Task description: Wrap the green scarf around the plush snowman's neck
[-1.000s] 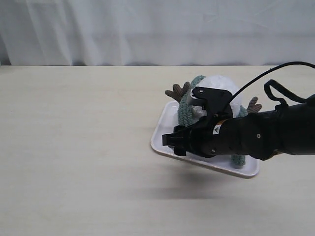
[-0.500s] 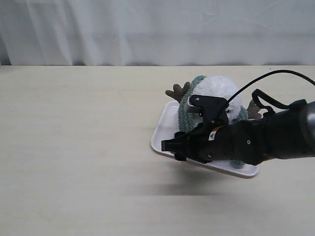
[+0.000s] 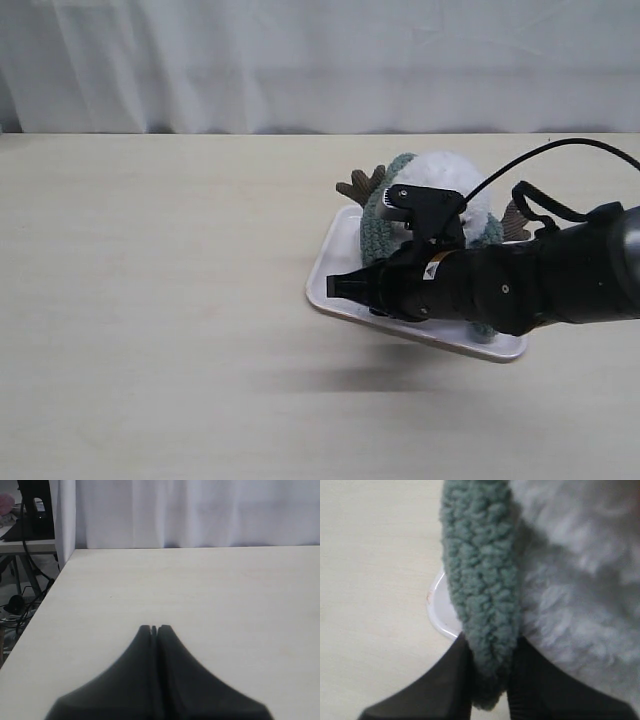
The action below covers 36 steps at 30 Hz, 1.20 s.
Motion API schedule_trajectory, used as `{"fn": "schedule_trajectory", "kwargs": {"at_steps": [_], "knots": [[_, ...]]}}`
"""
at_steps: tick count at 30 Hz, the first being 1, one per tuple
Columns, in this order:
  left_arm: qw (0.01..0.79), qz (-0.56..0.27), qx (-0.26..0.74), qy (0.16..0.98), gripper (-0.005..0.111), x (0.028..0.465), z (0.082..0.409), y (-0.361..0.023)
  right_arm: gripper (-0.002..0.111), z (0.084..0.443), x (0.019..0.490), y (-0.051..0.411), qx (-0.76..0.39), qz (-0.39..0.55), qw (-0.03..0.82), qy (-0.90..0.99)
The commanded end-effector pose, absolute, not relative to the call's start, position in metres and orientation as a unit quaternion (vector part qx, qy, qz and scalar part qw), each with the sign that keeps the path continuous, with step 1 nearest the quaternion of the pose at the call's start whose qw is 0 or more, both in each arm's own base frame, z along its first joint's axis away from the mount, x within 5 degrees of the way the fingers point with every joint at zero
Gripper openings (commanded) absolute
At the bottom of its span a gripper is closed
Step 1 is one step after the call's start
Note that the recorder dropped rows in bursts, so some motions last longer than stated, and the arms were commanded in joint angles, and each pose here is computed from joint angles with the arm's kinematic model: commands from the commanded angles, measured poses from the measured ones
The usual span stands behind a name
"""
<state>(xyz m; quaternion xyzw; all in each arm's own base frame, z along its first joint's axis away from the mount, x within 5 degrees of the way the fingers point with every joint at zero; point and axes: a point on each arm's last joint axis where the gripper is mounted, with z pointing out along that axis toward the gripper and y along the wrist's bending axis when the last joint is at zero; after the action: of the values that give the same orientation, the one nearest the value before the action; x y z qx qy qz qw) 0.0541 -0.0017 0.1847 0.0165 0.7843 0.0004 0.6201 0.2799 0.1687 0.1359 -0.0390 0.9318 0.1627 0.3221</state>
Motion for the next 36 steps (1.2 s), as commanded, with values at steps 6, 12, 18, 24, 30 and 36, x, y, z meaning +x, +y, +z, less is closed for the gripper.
{"fn": "schedule_trajectory", "kwargs": {"at_steps": [6, 12, 18, 24, 30, 36], "knots": [[0.625, -0.002, 0.017, 0.780, 0.000, 0.054, 0.185, -0.002, 0.004, 0.139, 0.272, 0.167, -0.049, 0.157, 0.290, 0.943], [0.625, -0.002, 0.017, 0.780, 0.000, 0.054, 0.185, -0.002, 0.004, 0.166, 0.261, 0.163, -0.071, 0.163, 0.285, 0.942], [0.625, -0.002, 0.017, 0.780, 0.000, 0.054, 0.185, -0.002, 0.004, 0.188, 0.252, 0.160, -0.075, 0.174, 0.286, 0.939], [0.625, -0.002, 0.017, 0.780, 0.000, 0.054, 0.185, -0.002, 0.004, 0.187, 0.240, 0.171, -0.121, 0.172, 0.264, 0.941], [0.625, -0.002, 0.017, 0.780, 0.000, 0.054, 0.185, -0.002, 0.004, 0.185, 0.236, 0.175, -0.130, 0.172, 0.259, 0.942], [0.625, -0.002, 0.017, 0.780, 0.000, 0.054, 0.185, -0.002, 0.004, 0.166, 0.235, 0.174, -0.134, 0.156, 0.232, 0.951]]}}
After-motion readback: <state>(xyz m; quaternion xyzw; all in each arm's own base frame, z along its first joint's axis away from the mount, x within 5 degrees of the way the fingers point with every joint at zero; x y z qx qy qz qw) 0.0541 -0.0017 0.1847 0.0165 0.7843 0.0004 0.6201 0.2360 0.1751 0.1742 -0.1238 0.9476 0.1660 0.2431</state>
